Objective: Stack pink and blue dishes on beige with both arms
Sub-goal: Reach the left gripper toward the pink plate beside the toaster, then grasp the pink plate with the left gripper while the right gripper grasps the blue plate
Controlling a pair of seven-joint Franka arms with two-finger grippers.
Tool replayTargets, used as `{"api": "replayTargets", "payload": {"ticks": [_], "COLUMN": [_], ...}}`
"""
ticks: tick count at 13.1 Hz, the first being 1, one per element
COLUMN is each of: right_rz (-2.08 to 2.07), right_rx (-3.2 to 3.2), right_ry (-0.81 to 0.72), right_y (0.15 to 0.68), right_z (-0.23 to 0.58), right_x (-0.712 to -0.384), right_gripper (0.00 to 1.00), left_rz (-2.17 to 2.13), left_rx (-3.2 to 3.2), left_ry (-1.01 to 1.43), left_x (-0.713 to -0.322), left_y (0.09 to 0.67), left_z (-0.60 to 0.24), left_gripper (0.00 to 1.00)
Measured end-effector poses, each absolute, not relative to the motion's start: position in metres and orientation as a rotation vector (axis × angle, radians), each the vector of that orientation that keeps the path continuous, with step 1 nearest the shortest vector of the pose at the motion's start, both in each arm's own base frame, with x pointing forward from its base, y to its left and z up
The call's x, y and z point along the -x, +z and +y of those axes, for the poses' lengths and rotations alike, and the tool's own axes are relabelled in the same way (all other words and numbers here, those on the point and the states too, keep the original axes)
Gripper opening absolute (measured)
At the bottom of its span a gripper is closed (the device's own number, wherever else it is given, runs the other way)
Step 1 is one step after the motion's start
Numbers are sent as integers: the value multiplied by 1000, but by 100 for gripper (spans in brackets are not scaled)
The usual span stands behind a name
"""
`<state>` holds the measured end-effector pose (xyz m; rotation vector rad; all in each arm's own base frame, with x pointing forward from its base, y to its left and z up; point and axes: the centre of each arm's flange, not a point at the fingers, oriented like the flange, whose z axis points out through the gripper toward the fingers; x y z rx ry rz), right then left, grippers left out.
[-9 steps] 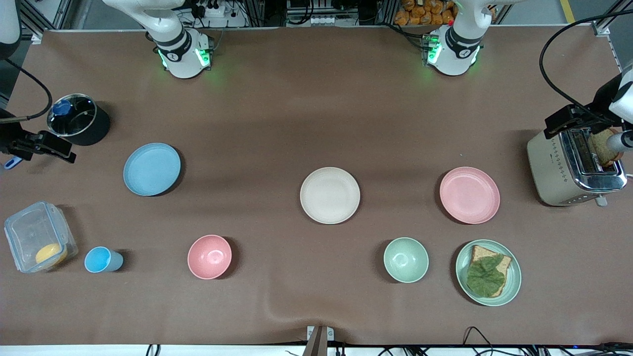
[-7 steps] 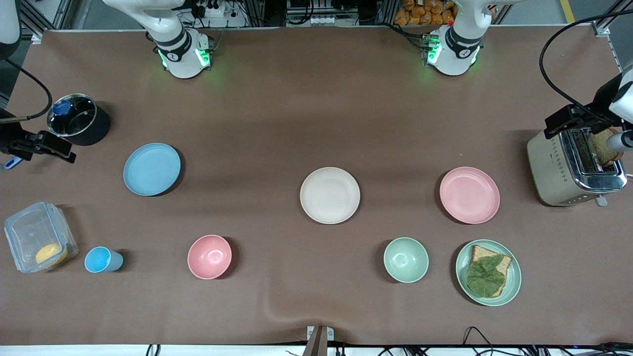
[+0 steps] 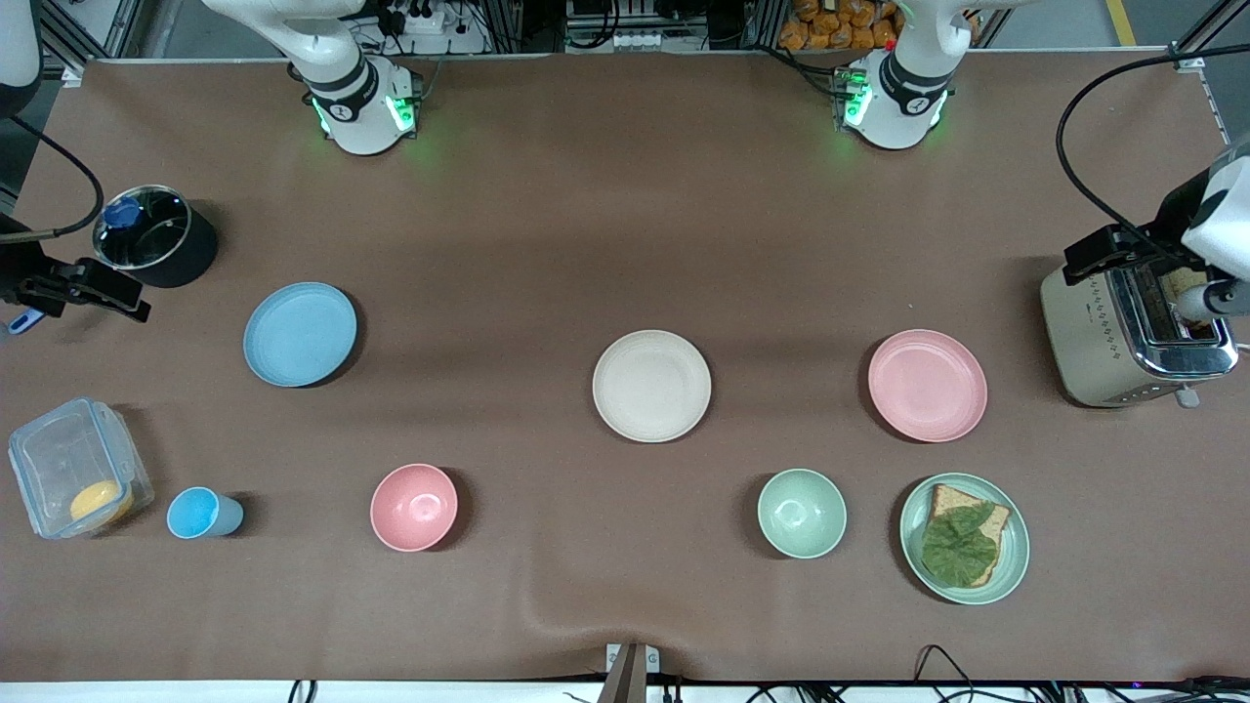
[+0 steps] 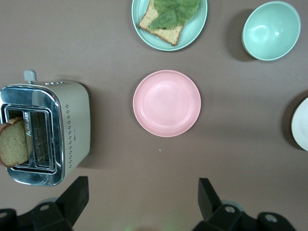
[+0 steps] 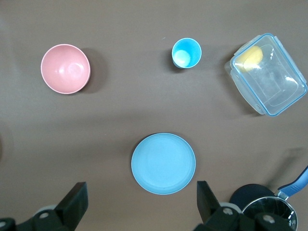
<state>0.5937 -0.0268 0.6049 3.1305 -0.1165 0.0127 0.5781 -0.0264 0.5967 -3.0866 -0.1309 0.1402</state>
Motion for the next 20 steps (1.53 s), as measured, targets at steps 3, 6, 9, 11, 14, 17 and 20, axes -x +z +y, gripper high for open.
{"api": "replayTargets", "payload": {"ticks": [3, 6, 9, 11, 14, 17, 20], "right_rz": [-116, -116, -131, -163, -211, -155, -97], "right_rx": [-3131, -3131, -3129, -3123, -3114, -3151, -3223], "right_ry": [12, 11, -42, -194, -346, -372, -345], "right_y": [605, 605, 597, 575, 512, 464, 423], "right_z": [-27, -27, -32, -44, -66, -93, -138], "right_x": [-594, -594, -592, -588, -598, -600, -587], "right_gripper": [100, 100, 100, 100, 100, 100, 100], "left_rz": [-122, -113, -125, -140, -162, -184, -198], "left_rx": [3078, 3078, 3088, 3093, 3096, 3096, 3100], "left_ry": [175, 171, 108, 72, 16, 41, 67], "left_x": [-594, -600, -597, -589, -574, -569, -569], "left_y": [552, 499, 438, 398, 340, 296, 259], "left_z": [-27, -27, -18, -10, 5, 17, 23], "left_gripper": [100, 100, 100, 100, 100, 100, 100]}}
